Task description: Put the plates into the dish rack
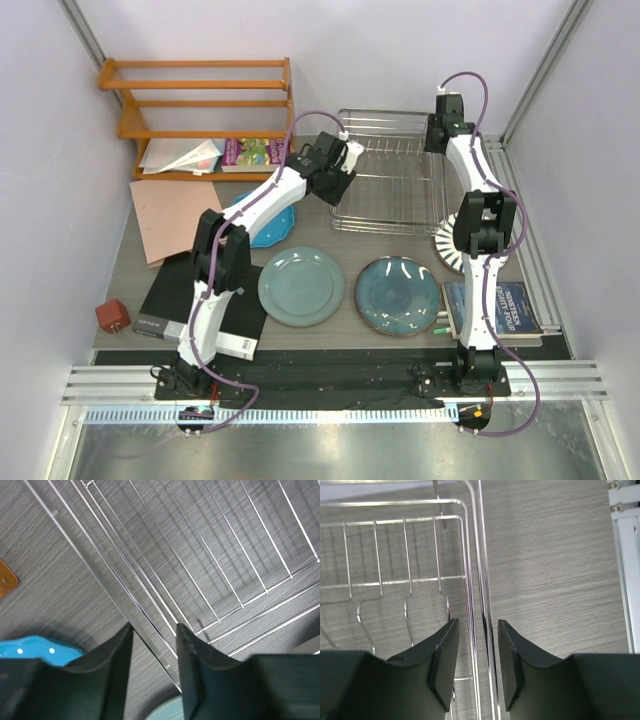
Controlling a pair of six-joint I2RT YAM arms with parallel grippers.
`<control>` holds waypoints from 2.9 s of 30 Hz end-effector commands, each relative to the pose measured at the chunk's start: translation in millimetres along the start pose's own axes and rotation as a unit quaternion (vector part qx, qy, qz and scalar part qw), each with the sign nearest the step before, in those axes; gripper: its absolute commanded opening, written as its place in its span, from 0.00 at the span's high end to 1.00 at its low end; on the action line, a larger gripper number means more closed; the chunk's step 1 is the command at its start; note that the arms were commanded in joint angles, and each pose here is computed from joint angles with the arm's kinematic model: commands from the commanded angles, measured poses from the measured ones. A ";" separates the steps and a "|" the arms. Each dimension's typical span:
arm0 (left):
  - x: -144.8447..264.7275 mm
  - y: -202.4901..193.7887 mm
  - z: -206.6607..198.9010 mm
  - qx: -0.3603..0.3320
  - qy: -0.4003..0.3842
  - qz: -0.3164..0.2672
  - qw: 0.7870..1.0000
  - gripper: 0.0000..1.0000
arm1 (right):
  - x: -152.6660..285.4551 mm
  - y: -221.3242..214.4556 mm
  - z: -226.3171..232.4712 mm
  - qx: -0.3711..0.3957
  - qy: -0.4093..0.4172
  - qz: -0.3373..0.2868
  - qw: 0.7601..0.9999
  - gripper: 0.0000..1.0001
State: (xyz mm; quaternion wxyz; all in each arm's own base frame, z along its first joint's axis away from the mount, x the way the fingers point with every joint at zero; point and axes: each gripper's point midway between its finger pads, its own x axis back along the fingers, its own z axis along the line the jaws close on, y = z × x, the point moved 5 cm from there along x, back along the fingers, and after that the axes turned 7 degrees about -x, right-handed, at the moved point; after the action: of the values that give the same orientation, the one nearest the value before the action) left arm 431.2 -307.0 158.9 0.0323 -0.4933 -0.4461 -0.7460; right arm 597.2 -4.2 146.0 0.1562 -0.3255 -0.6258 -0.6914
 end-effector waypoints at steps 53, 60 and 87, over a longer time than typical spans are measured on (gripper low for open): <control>84.3 -98.3 -156.6 0.248 -0.340 -0.036 0.906 0.18 | 279.5 -198.5 -87.8 -0.045 0.360 0.318 0.876 0.24; 59.6 -97.5 -161.5 0.253 -0.335 -0.016 0.907 0.19 | 251.1 -202.5 -107.4 -0.037 0.250 0.285 0.925 0.21; 20.0 -113.7 -202.2 0.226 -0.367 0.036 0.902 0.47 | 239.7 -227.3 -97.7 0.065 0.393 0.290 0.870 0.26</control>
State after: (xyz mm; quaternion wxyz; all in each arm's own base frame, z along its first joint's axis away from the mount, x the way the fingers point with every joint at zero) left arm 220.9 -358.9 72.3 0.0321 -0.7198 -0.5608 -0.4079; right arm 253.5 -15.6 122.1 0.6042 -0.2092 -0.4188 -0.6448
